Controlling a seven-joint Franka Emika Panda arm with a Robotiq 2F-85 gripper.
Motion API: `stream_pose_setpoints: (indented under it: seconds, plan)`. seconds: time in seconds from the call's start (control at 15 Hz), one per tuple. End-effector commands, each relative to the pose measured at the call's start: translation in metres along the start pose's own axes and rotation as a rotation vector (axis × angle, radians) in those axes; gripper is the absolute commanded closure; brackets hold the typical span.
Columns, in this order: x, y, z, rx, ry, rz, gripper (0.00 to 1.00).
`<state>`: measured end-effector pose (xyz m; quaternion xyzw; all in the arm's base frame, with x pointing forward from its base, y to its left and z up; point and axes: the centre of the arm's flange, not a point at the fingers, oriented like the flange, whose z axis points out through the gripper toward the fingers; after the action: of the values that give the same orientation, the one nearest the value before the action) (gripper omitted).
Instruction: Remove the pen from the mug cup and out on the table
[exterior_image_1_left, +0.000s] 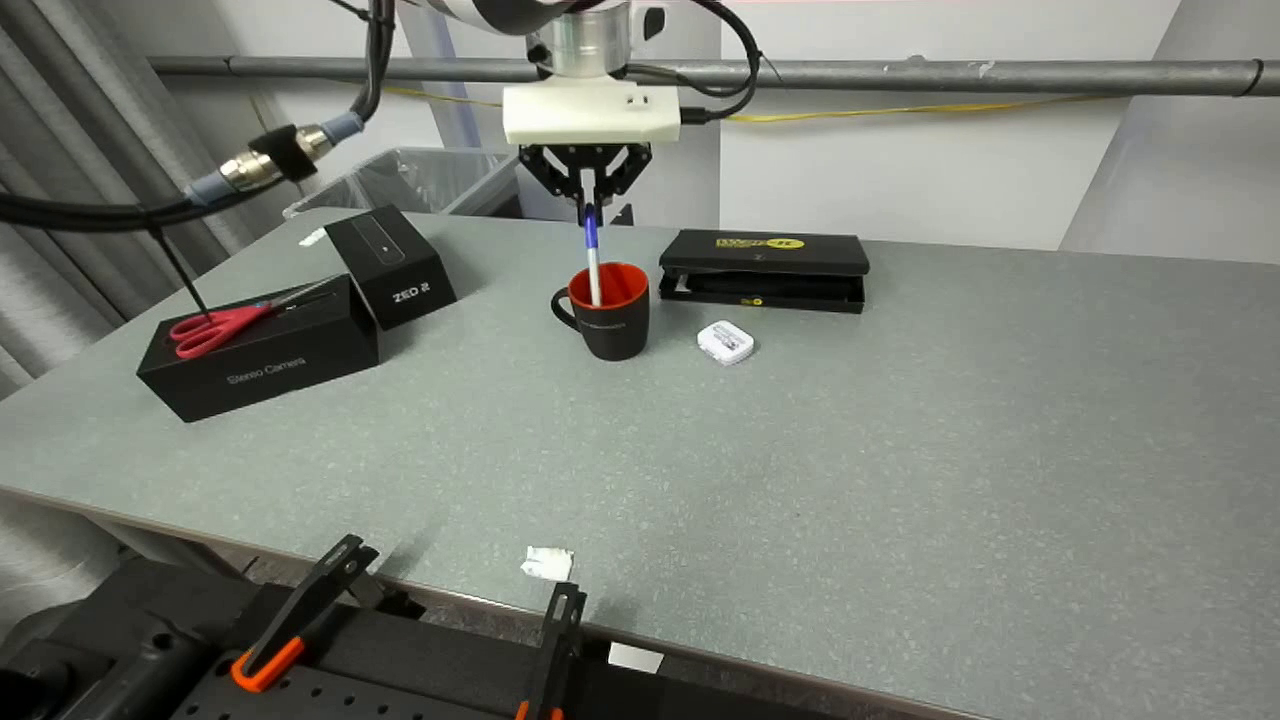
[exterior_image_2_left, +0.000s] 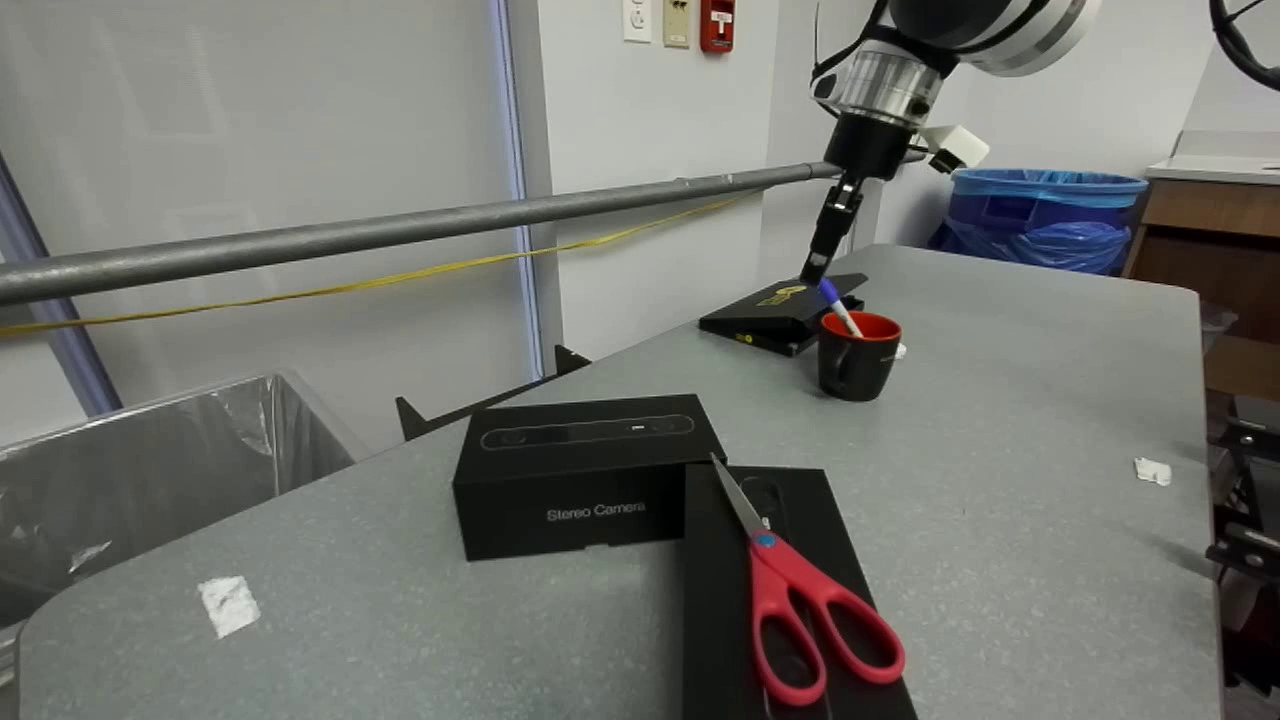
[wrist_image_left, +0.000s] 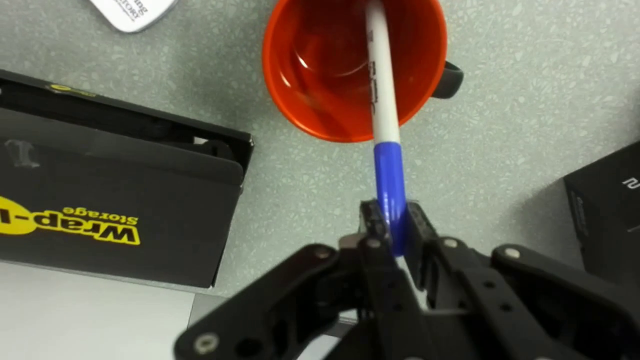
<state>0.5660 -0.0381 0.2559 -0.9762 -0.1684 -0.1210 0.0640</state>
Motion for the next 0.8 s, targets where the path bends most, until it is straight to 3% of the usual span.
stream_pose_setpoints:
  seconds: [0.0,0.2,0.33,0.6,0.73]
  plan:
    - [-0.022,-0.026,-0.061,-0.015,0.064,-0.017,0.98]
    - [-0.029,-0.048,-0.099,-0.023,0.091,-0.025,0.98]
    - [-0.031,-0.066,-0.106,0.022,0.069,-0.038,0.98]
    - [-0.026,-0.100,-0.054,0.139,-0.079,-0.084,0.98]
    - [-0.027,-0.111,-0.014,0.151,-0.159,-0.097,0.98]
